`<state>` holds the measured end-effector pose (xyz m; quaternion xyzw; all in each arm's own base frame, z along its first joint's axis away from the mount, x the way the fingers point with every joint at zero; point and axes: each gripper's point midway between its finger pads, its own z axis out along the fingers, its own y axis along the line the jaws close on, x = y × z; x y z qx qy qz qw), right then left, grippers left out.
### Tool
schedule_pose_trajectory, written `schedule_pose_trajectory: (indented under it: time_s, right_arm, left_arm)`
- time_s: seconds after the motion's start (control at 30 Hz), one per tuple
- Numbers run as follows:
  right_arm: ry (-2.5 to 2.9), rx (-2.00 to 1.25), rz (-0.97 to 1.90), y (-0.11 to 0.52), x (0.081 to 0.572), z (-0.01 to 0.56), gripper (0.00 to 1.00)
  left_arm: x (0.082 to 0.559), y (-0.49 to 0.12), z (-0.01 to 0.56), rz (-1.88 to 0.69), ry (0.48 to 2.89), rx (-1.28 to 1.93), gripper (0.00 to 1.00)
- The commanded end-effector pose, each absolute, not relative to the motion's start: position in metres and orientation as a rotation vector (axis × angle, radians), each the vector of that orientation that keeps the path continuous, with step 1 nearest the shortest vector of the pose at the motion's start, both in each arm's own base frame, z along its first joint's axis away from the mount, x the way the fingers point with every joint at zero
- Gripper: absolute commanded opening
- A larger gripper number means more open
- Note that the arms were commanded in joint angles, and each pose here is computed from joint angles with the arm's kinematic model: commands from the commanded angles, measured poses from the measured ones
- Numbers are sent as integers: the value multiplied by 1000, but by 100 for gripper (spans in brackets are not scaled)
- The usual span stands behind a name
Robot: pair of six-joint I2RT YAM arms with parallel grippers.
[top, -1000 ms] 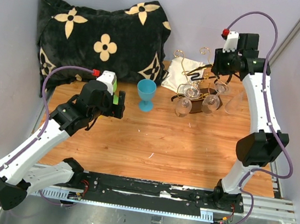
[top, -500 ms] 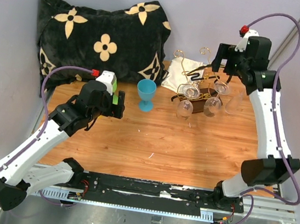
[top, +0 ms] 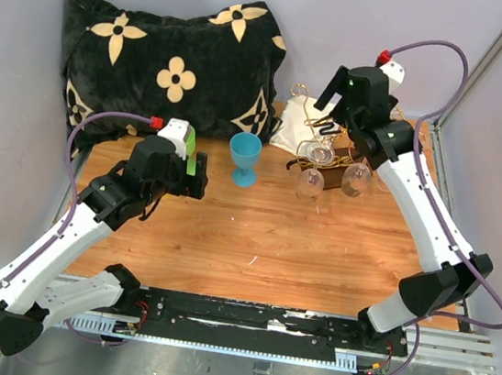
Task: Place the wine glass upside down on the wine glass rack
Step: Adjust the wine rack at the center of the board.
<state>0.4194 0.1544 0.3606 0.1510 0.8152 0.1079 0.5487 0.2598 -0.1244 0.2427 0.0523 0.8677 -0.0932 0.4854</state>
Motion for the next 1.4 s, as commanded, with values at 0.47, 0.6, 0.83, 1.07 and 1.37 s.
schedule_pose_trajectory:
  time_s: [0.47, 0.6, 0.83, 1.07, 1.37]
  right_arm:
    - [1890, 721, 19, 139, 453, 327, 90]
    - [1884, 720, -21, 136, 458, 321, 85]
    - [1900, 716, -74, 133, 465, 307, 78]
    - [1899, 714, -121, 124, 467, 302, 71]
    - [1927, 683, -127, 122, 471, 292, 61]
  left_arm:
    - [250, -121, 242, -245, 2104, 123, 100]
    - [250, -120, 242, -242, 2105, 125, 100]
    - [250, -120, 241, -241, 2103, 126, 100]
    - [250, -120, 241, -241, 2102, 126, 100]
    - [248, -118, 239, -243, 2104, 122, 100]
